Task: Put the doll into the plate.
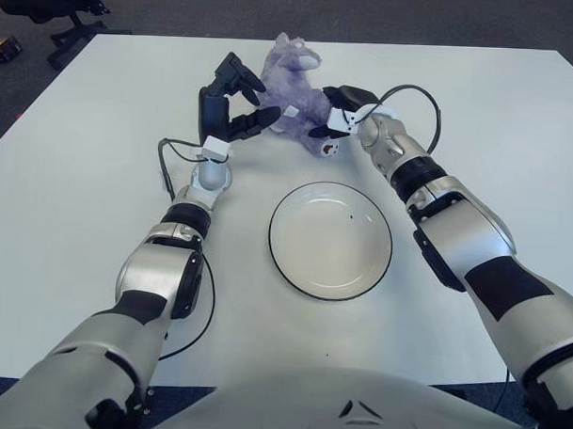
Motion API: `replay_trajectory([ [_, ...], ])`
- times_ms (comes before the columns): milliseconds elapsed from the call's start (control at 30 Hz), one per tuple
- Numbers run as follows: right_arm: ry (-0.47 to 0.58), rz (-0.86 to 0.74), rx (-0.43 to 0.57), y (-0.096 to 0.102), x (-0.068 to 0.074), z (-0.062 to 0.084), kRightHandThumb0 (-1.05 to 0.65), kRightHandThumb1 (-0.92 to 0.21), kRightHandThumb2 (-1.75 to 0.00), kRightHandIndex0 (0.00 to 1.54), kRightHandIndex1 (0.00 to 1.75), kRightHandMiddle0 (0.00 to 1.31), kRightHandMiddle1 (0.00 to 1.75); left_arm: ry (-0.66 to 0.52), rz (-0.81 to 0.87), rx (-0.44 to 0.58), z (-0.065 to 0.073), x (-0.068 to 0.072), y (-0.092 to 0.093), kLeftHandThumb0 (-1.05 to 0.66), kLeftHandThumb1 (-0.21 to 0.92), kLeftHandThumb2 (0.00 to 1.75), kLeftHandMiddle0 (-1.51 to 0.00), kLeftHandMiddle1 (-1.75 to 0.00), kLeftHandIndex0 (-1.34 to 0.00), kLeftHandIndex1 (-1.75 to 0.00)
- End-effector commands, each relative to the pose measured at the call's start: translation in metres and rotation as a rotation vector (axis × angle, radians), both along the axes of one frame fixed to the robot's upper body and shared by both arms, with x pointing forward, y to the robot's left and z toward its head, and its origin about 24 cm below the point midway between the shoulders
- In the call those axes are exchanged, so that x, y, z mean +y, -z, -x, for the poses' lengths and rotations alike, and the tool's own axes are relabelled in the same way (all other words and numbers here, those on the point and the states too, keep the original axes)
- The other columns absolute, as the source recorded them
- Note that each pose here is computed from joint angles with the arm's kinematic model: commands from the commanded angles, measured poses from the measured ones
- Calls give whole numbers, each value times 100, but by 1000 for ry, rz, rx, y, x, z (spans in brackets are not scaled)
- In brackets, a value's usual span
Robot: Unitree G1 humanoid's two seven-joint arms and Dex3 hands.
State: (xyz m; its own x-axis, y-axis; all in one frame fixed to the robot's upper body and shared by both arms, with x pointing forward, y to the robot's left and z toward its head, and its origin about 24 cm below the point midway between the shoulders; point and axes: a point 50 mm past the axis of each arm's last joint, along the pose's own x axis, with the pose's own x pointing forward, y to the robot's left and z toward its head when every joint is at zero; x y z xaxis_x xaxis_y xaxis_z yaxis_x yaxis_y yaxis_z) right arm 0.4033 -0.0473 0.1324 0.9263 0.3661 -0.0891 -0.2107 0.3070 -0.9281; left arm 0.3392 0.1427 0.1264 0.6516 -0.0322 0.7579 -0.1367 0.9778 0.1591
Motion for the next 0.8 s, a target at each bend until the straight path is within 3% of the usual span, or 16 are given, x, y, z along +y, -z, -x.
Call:
replay_trajectory([
  [0,9,-31,-20,2,-1,1,-1,-42,-108,64,154,44,162,-8,5,5,1,1,2,4,92,8,-79,-175,-60,-175],
  [233,8,-64,-69,6,-6,3,-1,-29,-133,64,170,43,173,-7,6,6,0,1,2,4,92,8,-79,-175,-60,-175],
  [767,-20,-105,-97,11,-30,4,0,-27,-133,71,160,42,175,-5,6,8,0,1,2,3,92,9,-79,-175,-60,-175],
])
